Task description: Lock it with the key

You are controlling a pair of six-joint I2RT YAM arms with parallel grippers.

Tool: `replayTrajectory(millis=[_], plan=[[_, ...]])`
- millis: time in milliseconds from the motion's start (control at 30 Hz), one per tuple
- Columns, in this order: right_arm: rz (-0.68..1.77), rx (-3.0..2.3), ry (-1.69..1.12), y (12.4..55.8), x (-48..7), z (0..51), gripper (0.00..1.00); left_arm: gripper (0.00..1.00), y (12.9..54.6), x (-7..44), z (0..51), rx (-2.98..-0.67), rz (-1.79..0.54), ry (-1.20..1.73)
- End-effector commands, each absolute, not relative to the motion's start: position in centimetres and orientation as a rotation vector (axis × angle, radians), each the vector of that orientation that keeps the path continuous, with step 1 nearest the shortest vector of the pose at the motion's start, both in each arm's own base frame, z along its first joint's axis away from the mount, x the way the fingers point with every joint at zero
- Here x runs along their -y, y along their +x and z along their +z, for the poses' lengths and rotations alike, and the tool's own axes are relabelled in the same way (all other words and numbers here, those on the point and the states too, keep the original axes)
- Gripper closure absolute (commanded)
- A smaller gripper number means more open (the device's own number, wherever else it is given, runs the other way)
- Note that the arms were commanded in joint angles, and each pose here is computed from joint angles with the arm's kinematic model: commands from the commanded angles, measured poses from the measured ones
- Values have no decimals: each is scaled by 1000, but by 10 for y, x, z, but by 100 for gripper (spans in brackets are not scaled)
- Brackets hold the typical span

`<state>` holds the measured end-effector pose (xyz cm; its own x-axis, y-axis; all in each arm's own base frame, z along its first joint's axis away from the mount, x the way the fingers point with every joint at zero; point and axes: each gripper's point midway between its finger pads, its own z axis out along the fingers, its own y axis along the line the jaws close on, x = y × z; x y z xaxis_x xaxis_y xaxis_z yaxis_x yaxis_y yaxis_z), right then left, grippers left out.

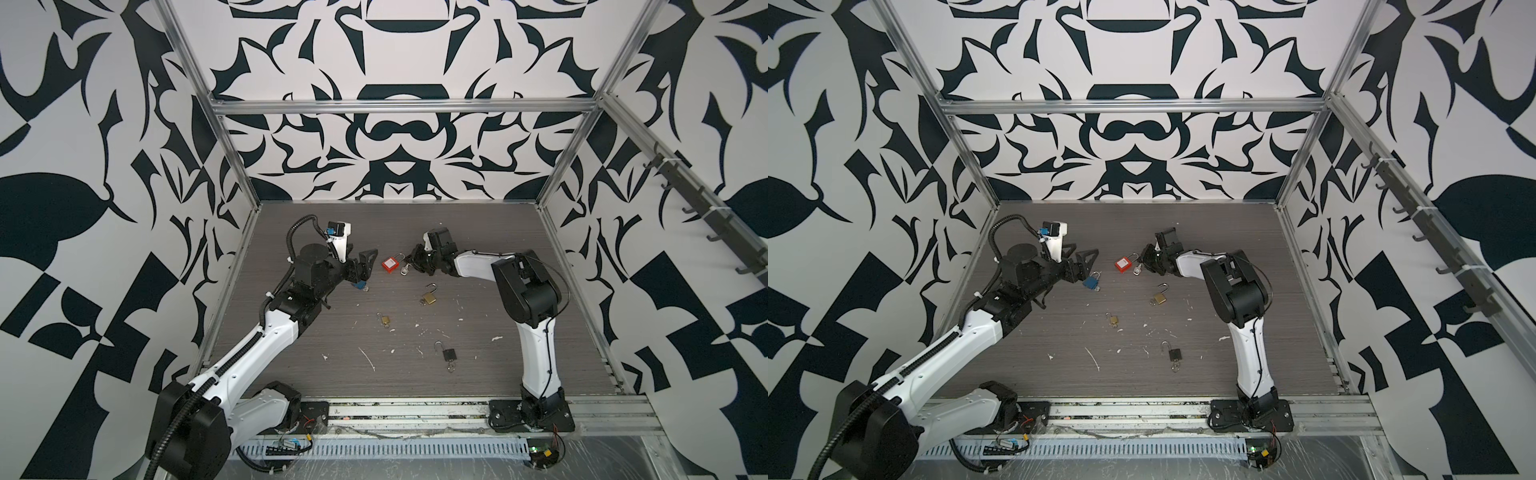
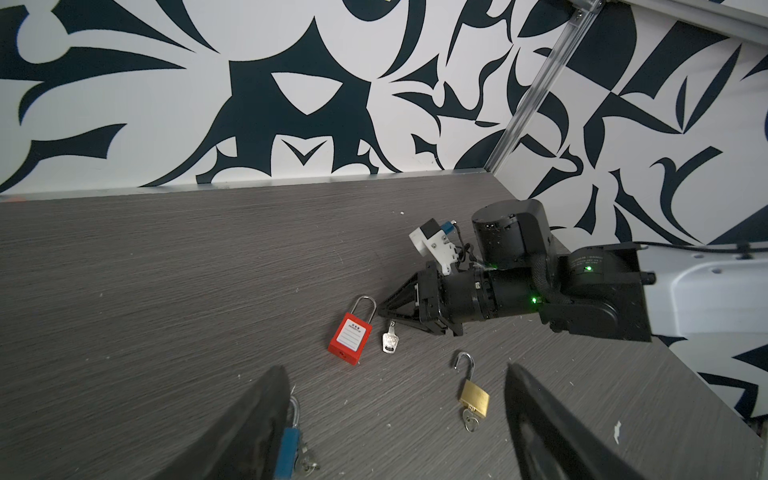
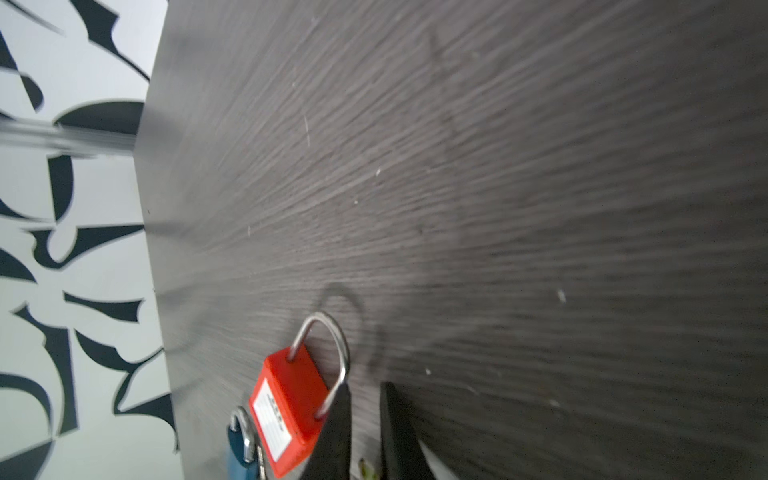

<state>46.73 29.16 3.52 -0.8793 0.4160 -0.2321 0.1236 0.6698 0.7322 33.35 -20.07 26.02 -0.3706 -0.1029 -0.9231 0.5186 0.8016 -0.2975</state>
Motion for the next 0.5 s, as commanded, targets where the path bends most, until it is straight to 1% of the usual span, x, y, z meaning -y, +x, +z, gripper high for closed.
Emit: replayTrajectory(millis=[0, 100, 200, 467], plan=[[1037, -2470, 399, 473, -291, 54, 72, 17, 329, 201, 262, -1829, -686, 331], [1010, -2462, 392, 471, -287, 59, 64, 17, 329, 201, 262, -1830, -691, 332], [988, -2459, 394, 468, -282, 64, 60, 17, 328, 202, 262, -1830, -695, 333], [979, -2494, 404, 449, -276, 62, 60, 16, 328, 202, 263, -1831, -699, 329]])
